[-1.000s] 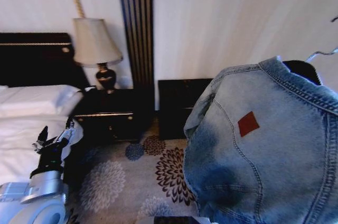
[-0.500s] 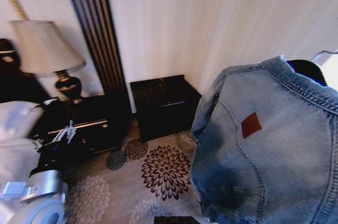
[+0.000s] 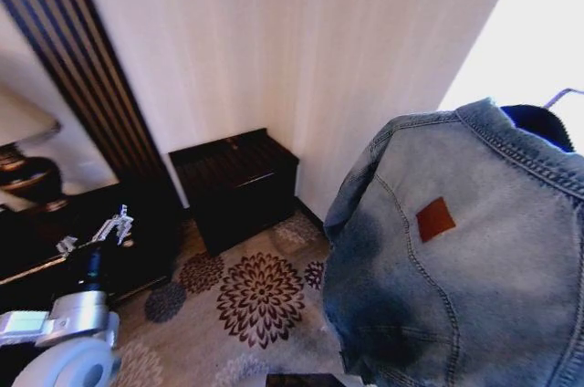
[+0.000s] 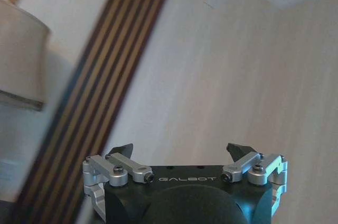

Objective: Pick up the clothes from the bed and hang them on the clothes hanger.

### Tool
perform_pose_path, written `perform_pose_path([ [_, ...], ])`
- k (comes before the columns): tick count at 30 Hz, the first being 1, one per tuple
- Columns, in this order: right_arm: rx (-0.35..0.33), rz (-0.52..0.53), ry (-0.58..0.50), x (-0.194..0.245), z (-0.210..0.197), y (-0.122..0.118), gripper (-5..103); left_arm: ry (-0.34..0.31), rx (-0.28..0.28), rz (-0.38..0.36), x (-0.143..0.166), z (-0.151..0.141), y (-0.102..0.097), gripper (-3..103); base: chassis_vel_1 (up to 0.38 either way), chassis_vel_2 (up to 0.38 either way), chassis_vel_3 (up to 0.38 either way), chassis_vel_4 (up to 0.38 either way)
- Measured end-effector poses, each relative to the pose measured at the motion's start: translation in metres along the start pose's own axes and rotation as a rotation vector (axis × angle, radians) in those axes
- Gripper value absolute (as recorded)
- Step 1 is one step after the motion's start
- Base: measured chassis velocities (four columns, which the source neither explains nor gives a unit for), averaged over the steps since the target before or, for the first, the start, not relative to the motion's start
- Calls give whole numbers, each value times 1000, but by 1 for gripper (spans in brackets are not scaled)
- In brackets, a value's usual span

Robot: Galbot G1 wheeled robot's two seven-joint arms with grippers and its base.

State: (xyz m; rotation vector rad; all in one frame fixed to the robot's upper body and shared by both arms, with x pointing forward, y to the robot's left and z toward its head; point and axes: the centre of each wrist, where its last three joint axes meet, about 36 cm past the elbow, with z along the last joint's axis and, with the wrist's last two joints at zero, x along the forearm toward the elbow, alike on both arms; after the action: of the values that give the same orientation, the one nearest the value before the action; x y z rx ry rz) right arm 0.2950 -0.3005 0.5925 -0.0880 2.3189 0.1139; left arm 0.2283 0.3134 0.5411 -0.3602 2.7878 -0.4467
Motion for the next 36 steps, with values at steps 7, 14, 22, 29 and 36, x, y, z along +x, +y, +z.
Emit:
perform_pose_path([
  [7, -8, 2, -5, 2, -1, 3, 15, 3, -6, -6, 3, 1, 1, 100, -121, -122, -120, -121],
  [14, -7, 2, -8, 6, -5, 6, 15, 0, -10, -5, 5, 1, 3, 100, -120, -132, -114, -113],
  [22, -4, 14, -4, 9, -6, 7, 15, -1, -9, 1, 4, 0, 3, 100, -124, -129, -137, -136],
  [29, 1, 20, 1, 12, -6, 7, 15, -5, -5, 11, 2, -1, 3, 100, -122, -126, -116, -108],
  [36, 1, 19, 3, 13, -5, 7, 15, -13, 0, 19, 0, -1, 2, 100, -131, -121, -126, -138],
])
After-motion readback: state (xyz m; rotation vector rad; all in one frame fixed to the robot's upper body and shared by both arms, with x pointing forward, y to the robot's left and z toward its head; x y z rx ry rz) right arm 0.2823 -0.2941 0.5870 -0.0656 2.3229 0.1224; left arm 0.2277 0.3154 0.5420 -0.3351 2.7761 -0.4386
